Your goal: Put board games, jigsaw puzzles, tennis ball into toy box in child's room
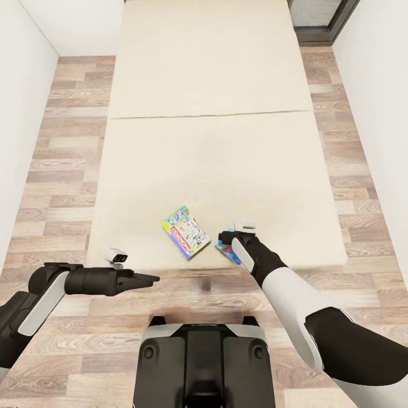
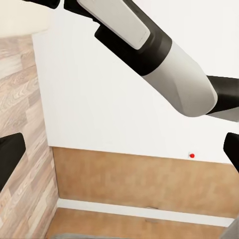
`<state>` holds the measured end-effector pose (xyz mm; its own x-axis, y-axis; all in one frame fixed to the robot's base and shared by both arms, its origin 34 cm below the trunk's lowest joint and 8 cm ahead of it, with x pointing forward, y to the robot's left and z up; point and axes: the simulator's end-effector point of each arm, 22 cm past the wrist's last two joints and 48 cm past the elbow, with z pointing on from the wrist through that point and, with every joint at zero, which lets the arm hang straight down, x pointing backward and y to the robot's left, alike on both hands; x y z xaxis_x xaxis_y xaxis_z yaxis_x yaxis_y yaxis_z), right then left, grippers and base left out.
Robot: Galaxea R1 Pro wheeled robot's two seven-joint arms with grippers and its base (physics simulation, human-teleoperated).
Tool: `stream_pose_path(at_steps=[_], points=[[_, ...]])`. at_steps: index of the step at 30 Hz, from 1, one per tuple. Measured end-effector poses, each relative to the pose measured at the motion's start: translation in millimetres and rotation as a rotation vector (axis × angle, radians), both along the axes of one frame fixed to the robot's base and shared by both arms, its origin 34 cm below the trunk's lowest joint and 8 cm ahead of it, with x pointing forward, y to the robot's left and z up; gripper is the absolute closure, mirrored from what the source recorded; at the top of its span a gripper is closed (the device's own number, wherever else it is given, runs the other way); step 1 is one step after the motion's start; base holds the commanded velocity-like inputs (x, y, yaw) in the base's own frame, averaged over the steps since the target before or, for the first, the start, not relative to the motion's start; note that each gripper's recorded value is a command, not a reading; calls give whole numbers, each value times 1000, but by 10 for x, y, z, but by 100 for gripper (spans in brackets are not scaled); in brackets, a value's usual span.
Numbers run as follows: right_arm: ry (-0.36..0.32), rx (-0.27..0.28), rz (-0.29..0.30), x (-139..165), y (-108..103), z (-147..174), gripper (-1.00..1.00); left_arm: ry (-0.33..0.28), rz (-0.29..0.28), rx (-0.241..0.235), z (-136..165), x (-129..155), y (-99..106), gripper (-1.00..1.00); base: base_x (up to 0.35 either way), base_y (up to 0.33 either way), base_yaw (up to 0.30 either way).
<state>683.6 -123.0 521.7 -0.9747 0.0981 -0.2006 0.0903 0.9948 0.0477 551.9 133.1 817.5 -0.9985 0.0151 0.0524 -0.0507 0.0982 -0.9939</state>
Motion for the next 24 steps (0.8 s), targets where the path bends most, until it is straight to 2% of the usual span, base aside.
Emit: stream_pose_path(at_steps=[13, 24], points=[[0, 0, -1, -4, 0, 1, -100, 0, -1, 0, 2, -4, -2, -100, -85, 0, 0], [0, 0, -1, 0, -1, 3, -100, 0, -1, 0, 2, -4, -1, -100, -13, 0, 0]])
